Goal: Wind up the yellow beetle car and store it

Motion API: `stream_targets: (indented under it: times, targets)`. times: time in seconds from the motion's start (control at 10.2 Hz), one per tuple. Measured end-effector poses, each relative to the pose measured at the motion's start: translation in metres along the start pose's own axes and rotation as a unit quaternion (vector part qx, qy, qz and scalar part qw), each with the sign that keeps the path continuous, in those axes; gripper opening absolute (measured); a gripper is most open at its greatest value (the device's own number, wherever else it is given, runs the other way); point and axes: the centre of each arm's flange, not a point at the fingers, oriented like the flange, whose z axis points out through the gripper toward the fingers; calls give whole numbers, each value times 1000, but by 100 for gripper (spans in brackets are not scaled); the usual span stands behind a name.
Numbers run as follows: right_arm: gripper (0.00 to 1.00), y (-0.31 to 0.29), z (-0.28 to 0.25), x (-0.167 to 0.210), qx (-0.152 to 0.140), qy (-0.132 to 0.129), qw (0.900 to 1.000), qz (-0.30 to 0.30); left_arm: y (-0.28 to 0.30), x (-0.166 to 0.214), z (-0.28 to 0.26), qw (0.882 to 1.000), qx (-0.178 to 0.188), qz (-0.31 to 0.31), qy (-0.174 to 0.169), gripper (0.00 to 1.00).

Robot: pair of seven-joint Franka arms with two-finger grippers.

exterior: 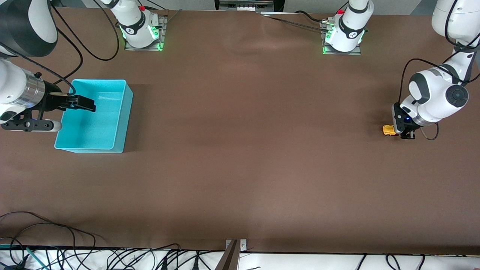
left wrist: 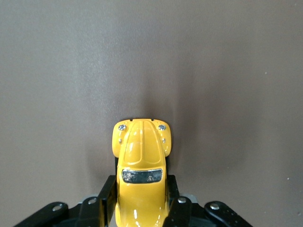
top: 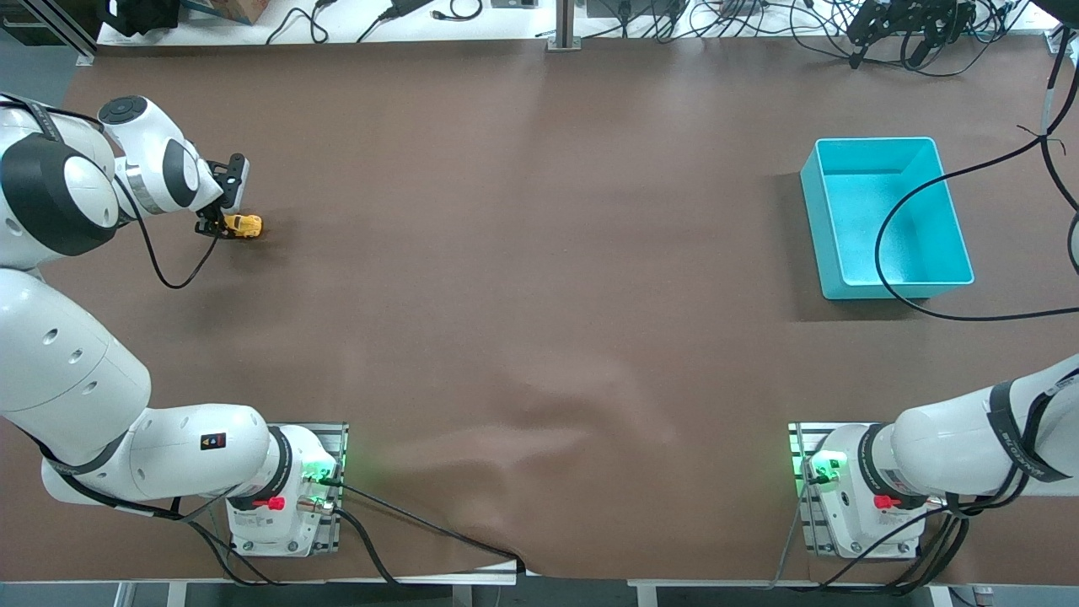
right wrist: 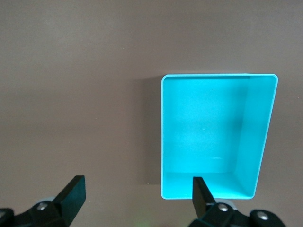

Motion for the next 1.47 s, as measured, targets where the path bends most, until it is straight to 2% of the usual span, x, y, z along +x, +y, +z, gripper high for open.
stream_targets:
  times: [1.28, 1.37, 1.47]
  targets:
    - [100, 0, 0, 0, 0, 0, 1000, 0, -1, -6, 0, 1000, -2, -14, 5, 45]
    - [100, 0, 0, 0, 0, 0, 1000, 0, -1, -6, 0, 1000, -3, -16, 6, 47]
    - [100, 0, 0, 0, 0, 0, 1000, 0, 0, -7, 4, 1000, -11, -18, 8, 54]
